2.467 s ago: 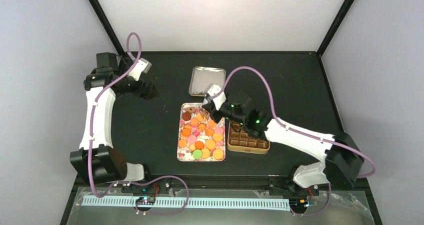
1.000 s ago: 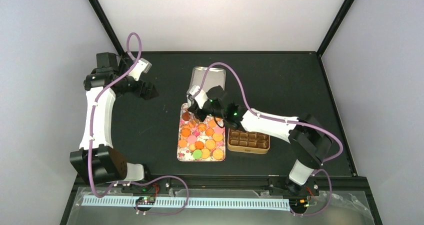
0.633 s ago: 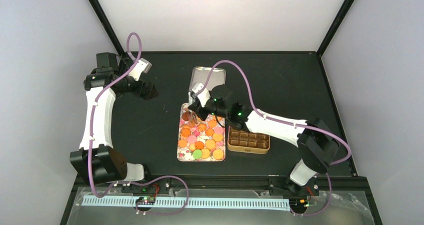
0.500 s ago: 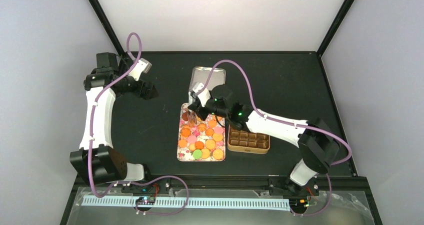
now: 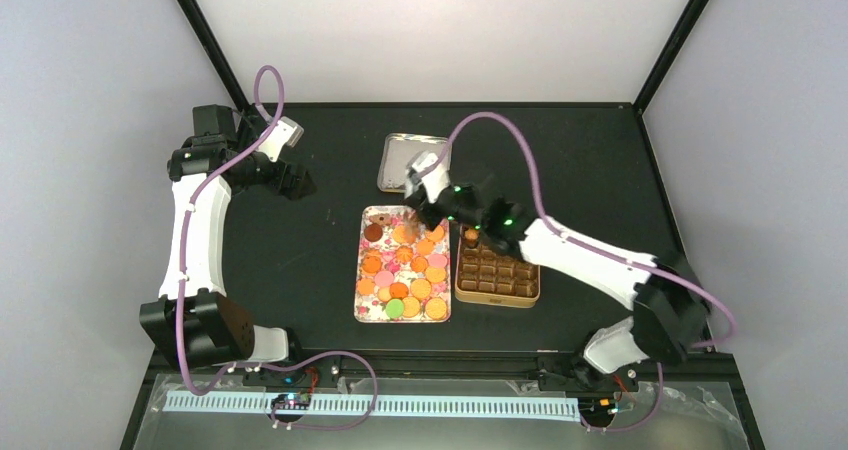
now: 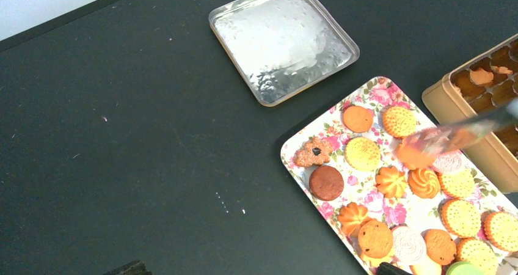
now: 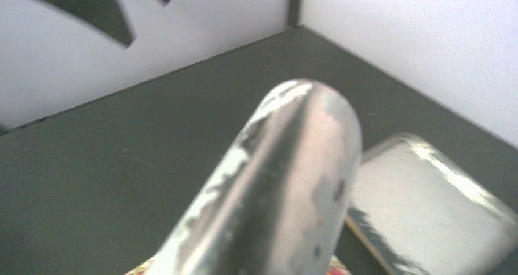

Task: Pack the cookies
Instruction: Pick up the fake cookies from the plate, then place the fake cookies in the empty pocket of the box.

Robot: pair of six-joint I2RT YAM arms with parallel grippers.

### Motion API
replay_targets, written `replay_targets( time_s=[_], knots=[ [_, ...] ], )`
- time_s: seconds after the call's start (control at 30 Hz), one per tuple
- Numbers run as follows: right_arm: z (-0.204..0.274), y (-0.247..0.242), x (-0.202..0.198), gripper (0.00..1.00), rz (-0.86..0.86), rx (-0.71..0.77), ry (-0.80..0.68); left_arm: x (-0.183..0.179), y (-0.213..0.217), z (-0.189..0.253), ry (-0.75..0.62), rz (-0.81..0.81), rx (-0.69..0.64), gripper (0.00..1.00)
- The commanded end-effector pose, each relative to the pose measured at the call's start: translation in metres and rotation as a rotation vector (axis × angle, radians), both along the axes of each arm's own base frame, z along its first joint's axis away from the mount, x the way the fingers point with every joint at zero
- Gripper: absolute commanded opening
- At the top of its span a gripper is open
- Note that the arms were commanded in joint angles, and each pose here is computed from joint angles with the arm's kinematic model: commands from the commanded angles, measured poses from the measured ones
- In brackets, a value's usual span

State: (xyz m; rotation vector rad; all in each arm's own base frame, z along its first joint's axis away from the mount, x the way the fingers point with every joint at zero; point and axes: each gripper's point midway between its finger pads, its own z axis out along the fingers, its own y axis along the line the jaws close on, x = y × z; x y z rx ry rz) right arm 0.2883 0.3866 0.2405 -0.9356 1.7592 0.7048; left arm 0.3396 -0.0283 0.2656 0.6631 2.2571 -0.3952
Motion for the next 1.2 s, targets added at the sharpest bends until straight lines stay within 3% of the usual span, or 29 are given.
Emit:
replay_targets(
  time_s=[0.0,0.23,0.53,0.87,1.17],
  knots=[
    [0.049,-0.068,0.016,0.01,-0.195,-0.010,-0.086,-0.004,0.000,0.012,-0.026,-0.011,0.007,0.99],
    [0.060,-0.162,0.013,0.01,-0.447,-0.114,-0.110,0.000,-0.003,0.013,-0.038,-0.022,-0.013,0.99],
    [0.041,-0.236,0.013,0.01,-0.687,-0.283,-0.070,0.004,-0.003,0.011,-0.034,-0.016,-0.023,0.98],
    [0.023,-0.248,0.019,0.01,-0.737,-0.341,-0.071,0.005,-0.005,0.008,-0.021,-0.025,-0.038,0.98],
    [0.014,-0.237,0.029,0.01,-0.713,-0.307,-0.059,0.004,-0.004,0.009,-0.027,-0.022,-0.027,0.98]
  ],
)
